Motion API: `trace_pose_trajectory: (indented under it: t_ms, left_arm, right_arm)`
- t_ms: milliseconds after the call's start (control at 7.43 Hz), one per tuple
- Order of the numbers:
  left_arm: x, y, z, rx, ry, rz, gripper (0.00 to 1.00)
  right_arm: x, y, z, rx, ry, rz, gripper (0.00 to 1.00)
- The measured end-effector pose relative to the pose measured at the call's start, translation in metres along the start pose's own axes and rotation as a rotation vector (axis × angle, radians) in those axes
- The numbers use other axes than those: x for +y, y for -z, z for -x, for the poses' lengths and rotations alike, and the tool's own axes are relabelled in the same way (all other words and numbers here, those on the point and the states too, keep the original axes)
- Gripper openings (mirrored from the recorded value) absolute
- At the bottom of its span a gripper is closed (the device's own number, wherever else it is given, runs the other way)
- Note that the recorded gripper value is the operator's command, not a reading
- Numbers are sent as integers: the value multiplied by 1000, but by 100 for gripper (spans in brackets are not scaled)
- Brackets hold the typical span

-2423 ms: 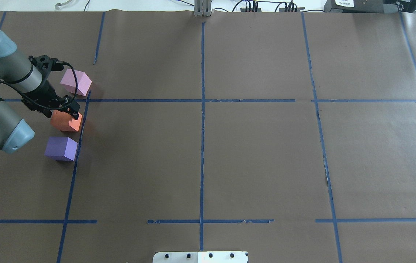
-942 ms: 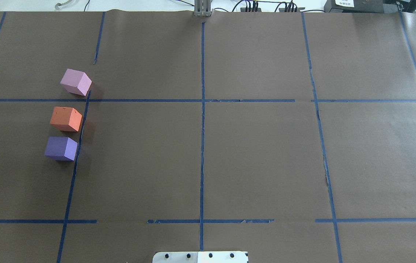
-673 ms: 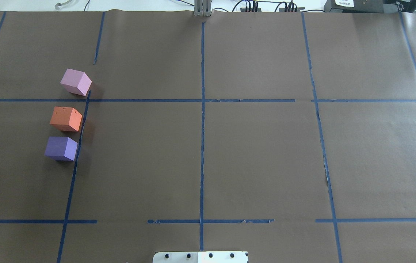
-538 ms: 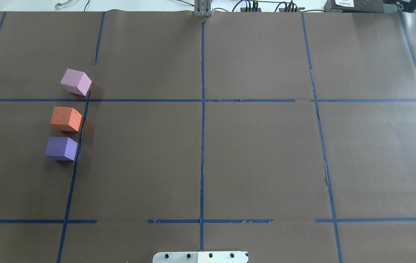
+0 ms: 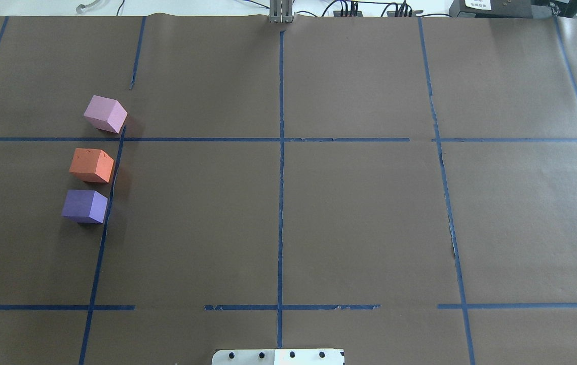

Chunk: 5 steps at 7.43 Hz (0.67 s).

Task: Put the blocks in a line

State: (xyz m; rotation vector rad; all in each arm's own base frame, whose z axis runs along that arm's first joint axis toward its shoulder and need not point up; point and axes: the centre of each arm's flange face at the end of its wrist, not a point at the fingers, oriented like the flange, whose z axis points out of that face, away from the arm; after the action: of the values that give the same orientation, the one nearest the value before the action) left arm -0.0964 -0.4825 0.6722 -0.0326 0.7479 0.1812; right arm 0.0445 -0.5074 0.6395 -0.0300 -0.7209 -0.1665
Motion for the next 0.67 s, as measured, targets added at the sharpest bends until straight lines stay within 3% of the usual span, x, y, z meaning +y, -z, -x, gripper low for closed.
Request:
trace_pose_trajectory:
  t_ms: [673]
  left_arm:
    - [1, -4, 0, 9, 19, 8, 100]
  right_arm:
    - [0, 0, 0, 0, 0, 0, 100]
